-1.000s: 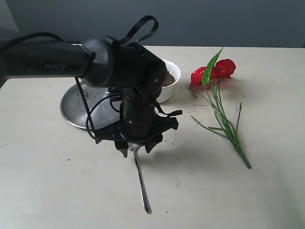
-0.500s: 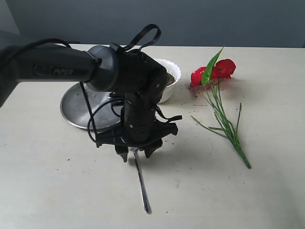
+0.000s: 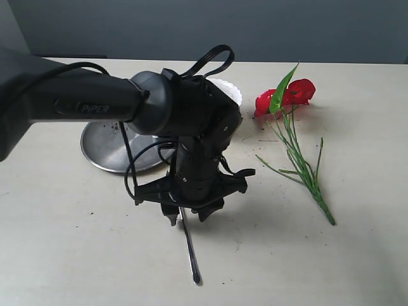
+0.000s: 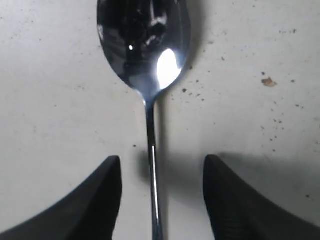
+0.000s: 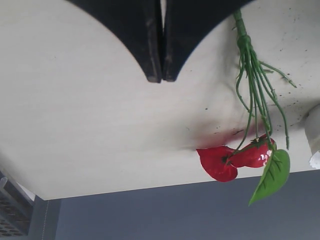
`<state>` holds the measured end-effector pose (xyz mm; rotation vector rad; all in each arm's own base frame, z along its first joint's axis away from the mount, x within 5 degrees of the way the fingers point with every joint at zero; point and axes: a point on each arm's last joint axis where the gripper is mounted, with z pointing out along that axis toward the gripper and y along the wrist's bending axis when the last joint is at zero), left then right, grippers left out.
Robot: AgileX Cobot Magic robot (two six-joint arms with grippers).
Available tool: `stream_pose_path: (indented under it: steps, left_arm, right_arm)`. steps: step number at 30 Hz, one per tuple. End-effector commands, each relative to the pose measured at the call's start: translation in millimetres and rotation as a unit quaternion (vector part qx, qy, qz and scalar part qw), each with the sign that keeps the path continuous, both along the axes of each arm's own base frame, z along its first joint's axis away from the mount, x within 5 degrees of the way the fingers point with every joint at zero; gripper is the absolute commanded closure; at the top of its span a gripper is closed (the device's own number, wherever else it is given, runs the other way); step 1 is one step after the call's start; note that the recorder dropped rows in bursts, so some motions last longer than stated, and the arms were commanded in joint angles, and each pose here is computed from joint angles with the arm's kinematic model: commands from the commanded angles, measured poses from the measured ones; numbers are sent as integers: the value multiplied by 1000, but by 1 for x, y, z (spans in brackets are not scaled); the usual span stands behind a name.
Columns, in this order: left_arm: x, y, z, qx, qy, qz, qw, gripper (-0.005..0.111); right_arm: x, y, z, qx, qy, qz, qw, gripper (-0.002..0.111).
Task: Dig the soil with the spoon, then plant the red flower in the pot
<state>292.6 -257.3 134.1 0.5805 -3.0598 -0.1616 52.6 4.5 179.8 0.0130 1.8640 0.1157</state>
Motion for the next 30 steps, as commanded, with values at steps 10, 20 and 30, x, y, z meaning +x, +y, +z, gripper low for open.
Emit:
stream_pose_path:
  steps: [10,20,30]
  left_arm:
    - [0,-1,1,5,-5,8,1000,59]
    - [2,-3,1,-6,-15,9,1000,59]
    - [2,7,1,9,20,7,1000,59]
  right_arm:
    - [0,0,1,-3,-7,-2,1000,108]
    - [0,0,0,-3,-6,-2,1000,108]
    - [0,0,1,-3,-7,-2,1000,108]
